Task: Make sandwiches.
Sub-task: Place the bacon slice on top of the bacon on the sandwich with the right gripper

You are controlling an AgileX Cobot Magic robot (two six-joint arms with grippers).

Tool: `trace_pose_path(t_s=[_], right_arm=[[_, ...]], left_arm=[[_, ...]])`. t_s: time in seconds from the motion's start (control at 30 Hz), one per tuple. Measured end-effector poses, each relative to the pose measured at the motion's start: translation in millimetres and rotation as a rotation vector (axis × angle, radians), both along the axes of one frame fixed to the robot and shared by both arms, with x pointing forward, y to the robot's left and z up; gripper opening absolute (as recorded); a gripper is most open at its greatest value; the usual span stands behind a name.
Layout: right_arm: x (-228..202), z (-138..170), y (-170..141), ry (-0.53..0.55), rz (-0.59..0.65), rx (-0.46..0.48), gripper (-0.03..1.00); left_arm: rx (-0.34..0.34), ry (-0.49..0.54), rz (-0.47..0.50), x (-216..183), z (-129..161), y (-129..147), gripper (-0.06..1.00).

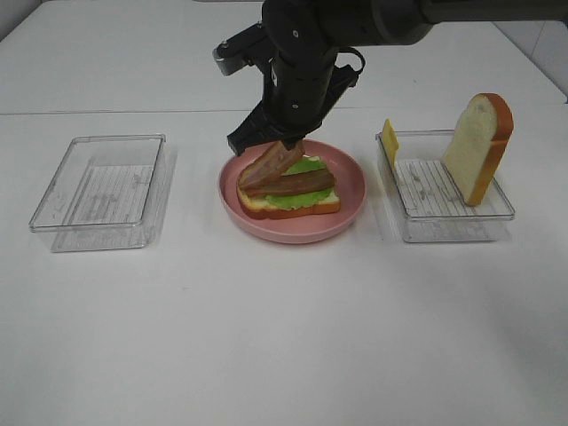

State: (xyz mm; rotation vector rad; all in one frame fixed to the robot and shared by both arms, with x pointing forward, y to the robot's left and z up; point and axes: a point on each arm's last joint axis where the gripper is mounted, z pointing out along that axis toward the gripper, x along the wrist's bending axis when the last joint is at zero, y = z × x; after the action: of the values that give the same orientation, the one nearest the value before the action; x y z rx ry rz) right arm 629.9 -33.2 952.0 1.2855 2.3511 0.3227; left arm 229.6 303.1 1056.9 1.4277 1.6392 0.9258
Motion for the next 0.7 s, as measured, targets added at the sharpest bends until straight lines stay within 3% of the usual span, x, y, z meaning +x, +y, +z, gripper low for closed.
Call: trace_pose_path(t_s=[0.57, 0.67, 0.7], right_arm=[[6, -28, -1, -0.004, 0.036, -0.083, 0.03], [7, -27, 0, -0.012, 0.04, -0.079, 0.07], [7, -27, 0, -0.012, 0.039, -0.078, 0.17]], left_arm=[[0.0, 0.0, 0.0, 0, 0, 0, 0.96], [0.0, 0.0, 0.0, 0, 0, 0, 0.96], [0.0, 0.0, 0.0, 0, 0, 0, 0.96]])
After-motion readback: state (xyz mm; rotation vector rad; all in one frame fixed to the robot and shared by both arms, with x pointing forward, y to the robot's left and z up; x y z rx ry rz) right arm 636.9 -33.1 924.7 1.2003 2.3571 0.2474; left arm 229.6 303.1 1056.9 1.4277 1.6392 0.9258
